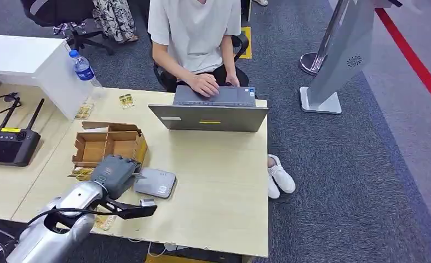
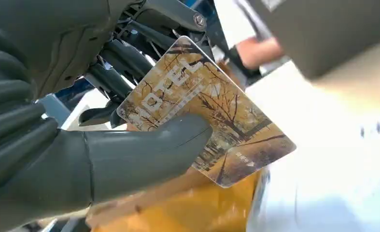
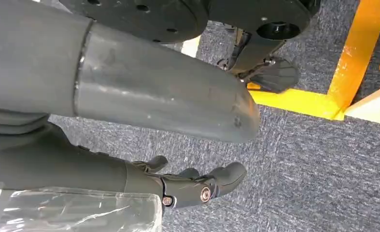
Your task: Pass the card to the sensor for recognition and then transmit it.
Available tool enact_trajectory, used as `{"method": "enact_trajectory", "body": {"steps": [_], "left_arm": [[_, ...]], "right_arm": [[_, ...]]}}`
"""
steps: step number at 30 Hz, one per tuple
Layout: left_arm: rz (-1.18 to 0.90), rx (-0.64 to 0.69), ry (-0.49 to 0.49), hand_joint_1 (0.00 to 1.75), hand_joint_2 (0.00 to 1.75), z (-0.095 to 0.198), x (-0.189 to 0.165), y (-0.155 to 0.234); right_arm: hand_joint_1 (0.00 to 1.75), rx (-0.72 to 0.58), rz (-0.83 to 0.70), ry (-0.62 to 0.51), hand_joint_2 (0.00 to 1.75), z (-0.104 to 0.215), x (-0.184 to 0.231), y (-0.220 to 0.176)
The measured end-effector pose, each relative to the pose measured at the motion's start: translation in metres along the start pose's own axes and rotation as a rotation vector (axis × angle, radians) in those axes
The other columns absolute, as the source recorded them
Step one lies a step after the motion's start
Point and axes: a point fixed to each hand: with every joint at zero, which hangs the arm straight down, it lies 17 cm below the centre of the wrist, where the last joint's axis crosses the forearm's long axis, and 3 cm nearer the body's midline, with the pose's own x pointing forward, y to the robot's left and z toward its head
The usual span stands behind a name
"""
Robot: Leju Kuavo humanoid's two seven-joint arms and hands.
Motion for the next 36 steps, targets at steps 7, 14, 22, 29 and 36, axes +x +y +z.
{"method": "enact_trajectory", "body": {"steps": [7,14,22,29,36], "left_arm": [[0.005,-0.037,0.003,1.75,1.75,-0.002,0.005,-0.02],[0.01,-0.034,-0.001,1.75,1.75,-0.006,0.01,-0.023],[0.004,-0.006,-0.015,1.75,1.75,-0.01,0.017,-0.021],[0.005,0.071,-0.019,1.75,1.75,-0.018,0.029,-0.007],[-0.099,0.403,0.11,1.75,1.75,-0.022,-0.026,0.118]], "right_arm": [[0.0,0.004,0.005,-0.002,0.0,0.0,0.002,0.001],[0.0,0.005,0.011,-0.004,0.0,0.0,0.002,0.001],[0.0,0.006,0.015,-0.006,0.0,0.0,0.003,0.001],[0.0,0.007,0.016,-0.01,0.0,0.0,0.004,0.002],[0.0,0.005,0.018,-0.015,0.0,0.001,0.002,0.002]]}}
